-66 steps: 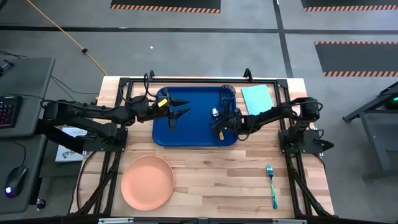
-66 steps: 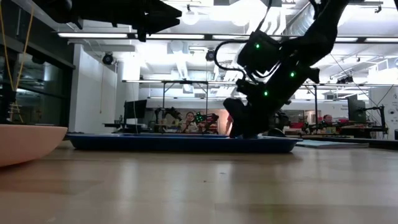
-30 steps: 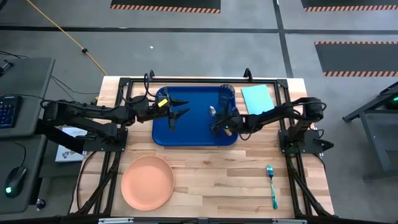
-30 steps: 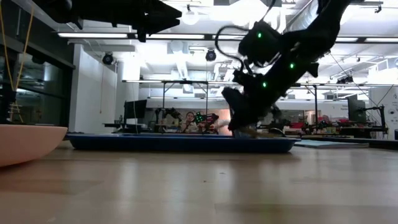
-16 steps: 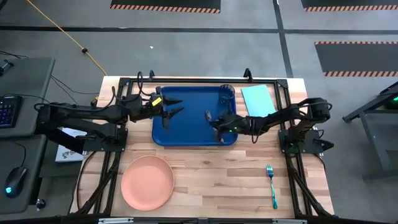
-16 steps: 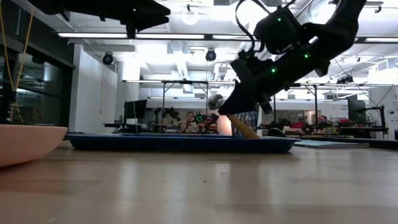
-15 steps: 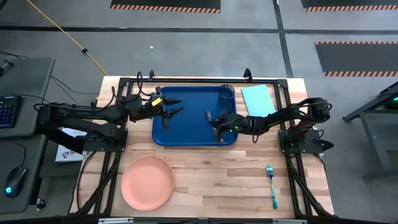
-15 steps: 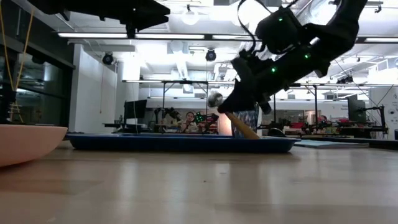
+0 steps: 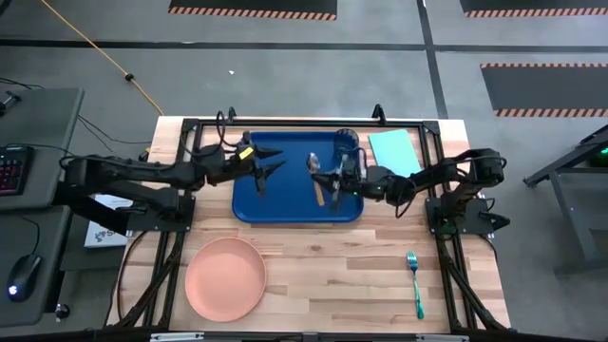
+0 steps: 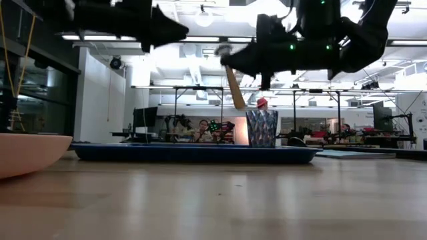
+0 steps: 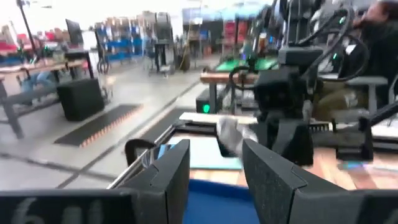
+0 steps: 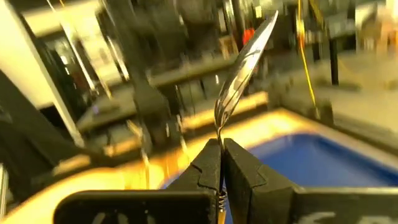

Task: Pick and place plate/cup/fork/spoon on tray
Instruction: Put the spoon to the left of the blue serving tray

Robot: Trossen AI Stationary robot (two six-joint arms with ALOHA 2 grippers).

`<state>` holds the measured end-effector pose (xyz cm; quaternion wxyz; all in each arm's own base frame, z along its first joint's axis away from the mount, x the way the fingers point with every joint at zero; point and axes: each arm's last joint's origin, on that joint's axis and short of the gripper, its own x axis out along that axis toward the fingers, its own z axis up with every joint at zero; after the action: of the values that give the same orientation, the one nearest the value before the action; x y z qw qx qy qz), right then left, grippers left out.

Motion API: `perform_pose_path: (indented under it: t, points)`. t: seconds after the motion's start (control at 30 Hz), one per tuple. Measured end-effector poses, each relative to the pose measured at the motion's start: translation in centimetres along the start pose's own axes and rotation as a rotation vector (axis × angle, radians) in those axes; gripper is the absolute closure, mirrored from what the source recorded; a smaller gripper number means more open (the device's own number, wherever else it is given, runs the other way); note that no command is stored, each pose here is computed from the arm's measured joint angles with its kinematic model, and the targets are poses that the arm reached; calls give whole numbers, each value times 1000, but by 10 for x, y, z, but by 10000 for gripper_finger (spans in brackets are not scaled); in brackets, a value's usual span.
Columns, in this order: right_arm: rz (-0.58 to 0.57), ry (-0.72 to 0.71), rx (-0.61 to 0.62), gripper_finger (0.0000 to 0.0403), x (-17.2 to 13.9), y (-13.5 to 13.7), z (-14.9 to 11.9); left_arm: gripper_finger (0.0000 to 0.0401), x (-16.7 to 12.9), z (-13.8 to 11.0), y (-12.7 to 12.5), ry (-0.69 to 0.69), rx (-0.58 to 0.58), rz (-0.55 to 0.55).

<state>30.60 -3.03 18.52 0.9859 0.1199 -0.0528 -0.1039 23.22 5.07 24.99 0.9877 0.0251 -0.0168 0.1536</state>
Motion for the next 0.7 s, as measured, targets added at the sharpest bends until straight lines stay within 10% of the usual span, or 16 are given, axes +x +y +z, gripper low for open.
perform_pose_path:
  t: [0.17, 0.7]
  points:
    - [97, -108, -15, 403, 10, 0, 20, 263, -4, -19, 17, -185, -159, -91]
    - [202, -150, -120, 403, 46, 12, 63, 263, 47, -35, 13, -11, -393, -480]
